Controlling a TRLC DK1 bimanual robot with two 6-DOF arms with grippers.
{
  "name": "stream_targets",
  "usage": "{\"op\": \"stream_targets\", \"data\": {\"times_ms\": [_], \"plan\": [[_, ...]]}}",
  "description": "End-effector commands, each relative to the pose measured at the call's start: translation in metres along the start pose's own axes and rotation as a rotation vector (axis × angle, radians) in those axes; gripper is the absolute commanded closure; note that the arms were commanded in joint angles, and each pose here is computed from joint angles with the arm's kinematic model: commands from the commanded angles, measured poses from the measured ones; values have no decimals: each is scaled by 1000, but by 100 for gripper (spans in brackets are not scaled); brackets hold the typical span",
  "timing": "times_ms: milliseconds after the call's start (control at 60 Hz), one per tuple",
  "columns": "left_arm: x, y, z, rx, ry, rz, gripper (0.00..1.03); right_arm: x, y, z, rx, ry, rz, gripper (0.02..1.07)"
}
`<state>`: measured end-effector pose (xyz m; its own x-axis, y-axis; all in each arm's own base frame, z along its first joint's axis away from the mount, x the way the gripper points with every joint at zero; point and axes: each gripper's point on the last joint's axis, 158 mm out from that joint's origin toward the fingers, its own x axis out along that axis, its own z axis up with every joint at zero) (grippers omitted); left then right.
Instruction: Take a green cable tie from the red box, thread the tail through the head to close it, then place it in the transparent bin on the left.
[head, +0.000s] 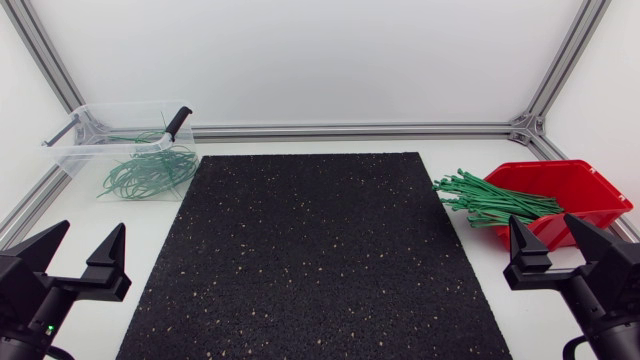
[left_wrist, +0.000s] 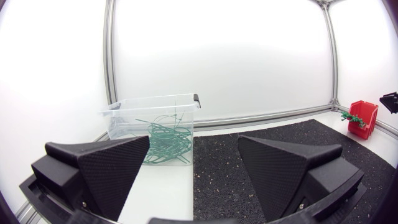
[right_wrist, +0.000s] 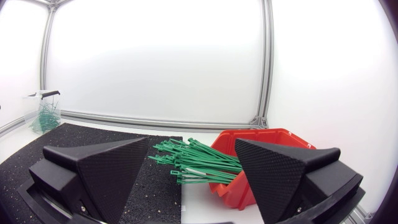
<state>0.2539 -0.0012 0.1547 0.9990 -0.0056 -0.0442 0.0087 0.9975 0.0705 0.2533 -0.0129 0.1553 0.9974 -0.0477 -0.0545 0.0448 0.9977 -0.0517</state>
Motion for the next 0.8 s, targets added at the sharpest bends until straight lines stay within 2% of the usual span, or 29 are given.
{"op": "stream_targets", "data": {"times_ms": [0, 417, 783], "plan": [[2, -4, -24, -23, 55, -13, 4, 1, 2, -8, 3, 10, 6, 5], [2, -4, -24, -23, 55, -13, 4, 1, -5, -5, 3, -4, -22, 5], [2, -4, -24, -23, 57, -13, 4, -8, -15, 45, 2, -119, -57, 5]]}}
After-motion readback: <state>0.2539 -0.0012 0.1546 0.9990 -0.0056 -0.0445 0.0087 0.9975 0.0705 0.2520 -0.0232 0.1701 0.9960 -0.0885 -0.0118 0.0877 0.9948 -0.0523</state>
